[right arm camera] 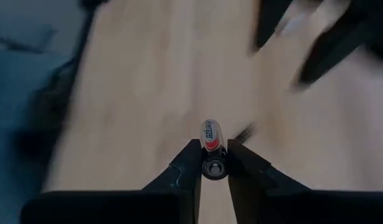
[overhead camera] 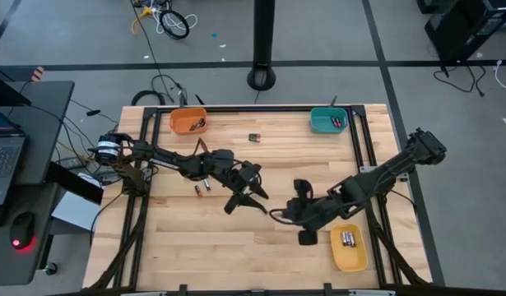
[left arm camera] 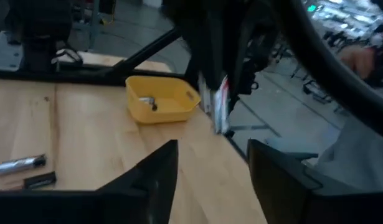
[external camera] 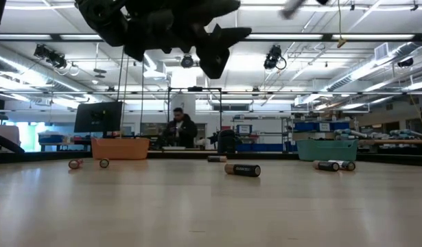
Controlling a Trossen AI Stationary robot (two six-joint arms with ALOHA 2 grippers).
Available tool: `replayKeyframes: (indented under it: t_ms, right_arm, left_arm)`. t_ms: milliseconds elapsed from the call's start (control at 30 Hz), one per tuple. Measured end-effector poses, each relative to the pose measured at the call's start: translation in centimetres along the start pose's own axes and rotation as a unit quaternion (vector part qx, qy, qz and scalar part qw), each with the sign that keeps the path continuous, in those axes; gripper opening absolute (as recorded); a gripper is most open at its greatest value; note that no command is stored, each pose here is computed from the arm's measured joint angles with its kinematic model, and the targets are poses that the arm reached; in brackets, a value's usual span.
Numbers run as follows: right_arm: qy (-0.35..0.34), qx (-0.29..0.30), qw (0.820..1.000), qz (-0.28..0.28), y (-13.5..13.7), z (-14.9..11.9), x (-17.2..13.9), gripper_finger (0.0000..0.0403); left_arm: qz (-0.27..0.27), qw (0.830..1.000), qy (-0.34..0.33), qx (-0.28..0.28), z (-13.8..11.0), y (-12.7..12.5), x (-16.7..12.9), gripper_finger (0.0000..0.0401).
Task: Sort batteries
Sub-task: Put the silver battery into the yellow bin
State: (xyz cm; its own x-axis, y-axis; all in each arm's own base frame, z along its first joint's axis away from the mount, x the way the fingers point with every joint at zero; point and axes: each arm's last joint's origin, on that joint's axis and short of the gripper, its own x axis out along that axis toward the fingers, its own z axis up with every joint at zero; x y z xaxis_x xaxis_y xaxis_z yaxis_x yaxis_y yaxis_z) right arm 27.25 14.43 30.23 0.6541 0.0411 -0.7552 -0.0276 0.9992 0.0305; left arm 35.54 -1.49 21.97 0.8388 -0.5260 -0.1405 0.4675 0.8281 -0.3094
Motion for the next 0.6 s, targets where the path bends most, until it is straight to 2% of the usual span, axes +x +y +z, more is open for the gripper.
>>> replayKeyframes:
  t_ms: [100,233,433,600]
  right_arm:
    - [0.085,0.084,0.991,0.053,0.7,-1.1,-0.7,0.0064]
    - [0.205,0.196,0.954,0.093,1.9,-2.9,-1.5,0.0064]
    - [0.331,0.292,0.894,0.073,3.2,-5.5,-2.5,0.0064]
    - [0.406,0.334,0.848,0.065,3.6,-8.2,-1.1,0.0064]
  left_arm:
    - [0.006,1.000,0.011,0.004,-0.2,0.1,0.0,0.0205]
    - [0.007,1.000,0.018,0.010,-0.4,0.1,0.0,0.0206]
    - [0.007,1.000,0.018,0.020,-0.4,0.1,0.0,0.0207]
    - [0.008,0.999,0.022,0.022,-0.5,0.1,0.0,0.0207]
